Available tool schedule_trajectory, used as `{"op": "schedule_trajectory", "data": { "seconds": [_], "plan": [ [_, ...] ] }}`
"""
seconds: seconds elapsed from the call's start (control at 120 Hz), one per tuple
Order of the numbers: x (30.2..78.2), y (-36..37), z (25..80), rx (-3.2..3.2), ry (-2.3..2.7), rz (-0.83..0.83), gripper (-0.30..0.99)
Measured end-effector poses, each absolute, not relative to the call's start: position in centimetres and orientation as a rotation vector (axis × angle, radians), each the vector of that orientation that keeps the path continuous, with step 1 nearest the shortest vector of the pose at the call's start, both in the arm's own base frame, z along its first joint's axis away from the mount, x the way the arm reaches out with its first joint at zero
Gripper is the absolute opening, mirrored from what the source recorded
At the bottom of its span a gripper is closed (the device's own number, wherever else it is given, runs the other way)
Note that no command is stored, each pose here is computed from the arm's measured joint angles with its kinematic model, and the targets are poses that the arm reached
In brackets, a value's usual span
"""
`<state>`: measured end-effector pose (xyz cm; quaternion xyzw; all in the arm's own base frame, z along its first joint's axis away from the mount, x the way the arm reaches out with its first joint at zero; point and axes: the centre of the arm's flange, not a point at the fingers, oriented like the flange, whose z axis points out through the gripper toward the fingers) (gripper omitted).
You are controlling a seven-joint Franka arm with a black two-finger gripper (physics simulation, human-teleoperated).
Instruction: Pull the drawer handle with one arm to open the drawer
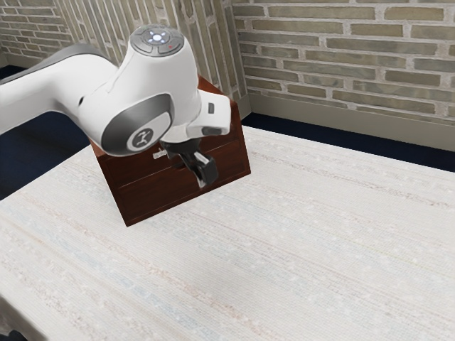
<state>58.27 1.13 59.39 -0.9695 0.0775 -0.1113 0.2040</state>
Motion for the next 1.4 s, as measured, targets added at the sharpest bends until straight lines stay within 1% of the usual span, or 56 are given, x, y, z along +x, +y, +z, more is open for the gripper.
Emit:
{"op": "schedule_trajectory", "data": {
  "seconds": [0.183, 0.417, 0.792, 0.942, 1.092, 1.317, 1.4],
  "plan": [
    [58.6, 3.7, 59.2, -2.694, 0.210, -0.300, 0.69],
    [59.5, 6.4, 57.1, -2.696, 0.206, -0.245, 0.69],
    [60.5, 3.8, 56.4, -2.686, 0.315, -0.267, 0.69],
    [60.9, 4.8, 57.6, -2.673, 0.314, -0.306, 0.69],
    [62.3, 6.4, 56.8, -2.668, 0.306, -0.299, 0.69],
    [63.5, 6.1, 54.6, -2.671, 0.347, -0.262, 0.69],
    [63.7, 6.1, 54.6, -2.668, 0.354, -0.267, 0.69]
  ]
}}
